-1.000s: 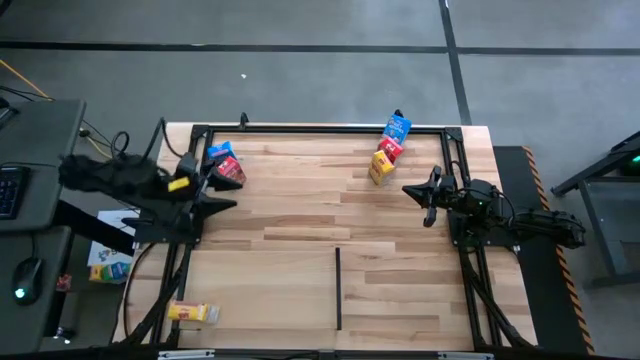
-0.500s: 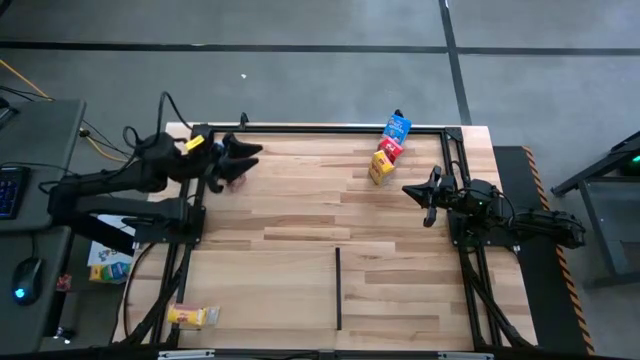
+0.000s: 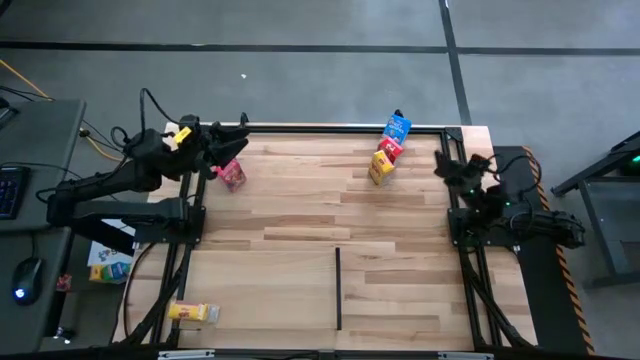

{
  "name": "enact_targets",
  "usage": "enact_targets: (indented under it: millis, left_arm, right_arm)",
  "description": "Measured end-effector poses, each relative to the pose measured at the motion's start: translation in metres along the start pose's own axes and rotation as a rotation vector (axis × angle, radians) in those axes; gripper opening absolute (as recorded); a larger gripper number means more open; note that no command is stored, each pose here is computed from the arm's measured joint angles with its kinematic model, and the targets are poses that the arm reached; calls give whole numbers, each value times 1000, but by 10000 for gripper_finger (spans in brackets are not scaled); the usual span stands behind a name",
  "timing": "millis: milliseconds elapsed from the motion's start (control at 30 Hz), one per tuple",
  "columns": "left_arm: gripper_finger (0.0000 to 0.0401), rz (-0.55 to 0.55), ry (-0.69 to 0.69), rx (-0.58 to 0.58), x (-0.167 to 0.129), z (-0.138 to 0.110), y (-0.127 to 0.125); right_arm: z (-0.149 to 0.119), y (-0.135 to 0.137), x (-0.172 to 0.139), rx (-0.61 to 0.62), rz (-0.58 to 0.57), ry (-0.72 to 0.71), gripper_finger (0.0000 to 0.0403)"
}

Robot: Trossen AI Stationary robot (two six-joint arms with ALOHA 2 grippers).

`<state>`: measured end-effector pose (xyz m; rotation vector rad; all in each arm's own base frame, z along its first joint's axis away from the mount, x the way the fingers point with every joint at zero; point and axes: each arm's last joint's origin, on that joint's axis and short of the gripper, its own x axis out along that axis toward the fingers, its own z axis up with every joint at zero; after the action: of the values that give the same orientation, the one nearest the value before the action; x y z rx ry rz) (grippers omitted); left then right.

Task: Stack cereal on shelf
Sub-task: Put the yellow cereal box on the shelf

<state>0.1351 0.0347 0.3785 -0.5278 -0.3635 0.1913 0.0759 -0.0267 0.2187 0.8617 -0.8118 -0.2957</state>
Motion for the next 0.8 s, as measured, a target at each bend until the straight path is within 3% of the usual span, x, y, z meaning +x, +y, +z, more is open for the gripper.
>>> enact_targets:
  millis: [167,367,500,800]
  left_arm:
    - [256,-23,12,45,-9,3,-2]
    - [256,-22,18,72,-19,6,-4]
    - [256,-20,22,73,-24,7,-4]
    - [256,-13,36,80,-31,7,-4]
  right_arm:
    - [7,11,13,-4,-92,-73,0]
    - [0,29,52,-95,-228,40,19]
    - [-9,38,81,-208,-402,206,75]
    - [-8,59,128,-456,-772,500,246]
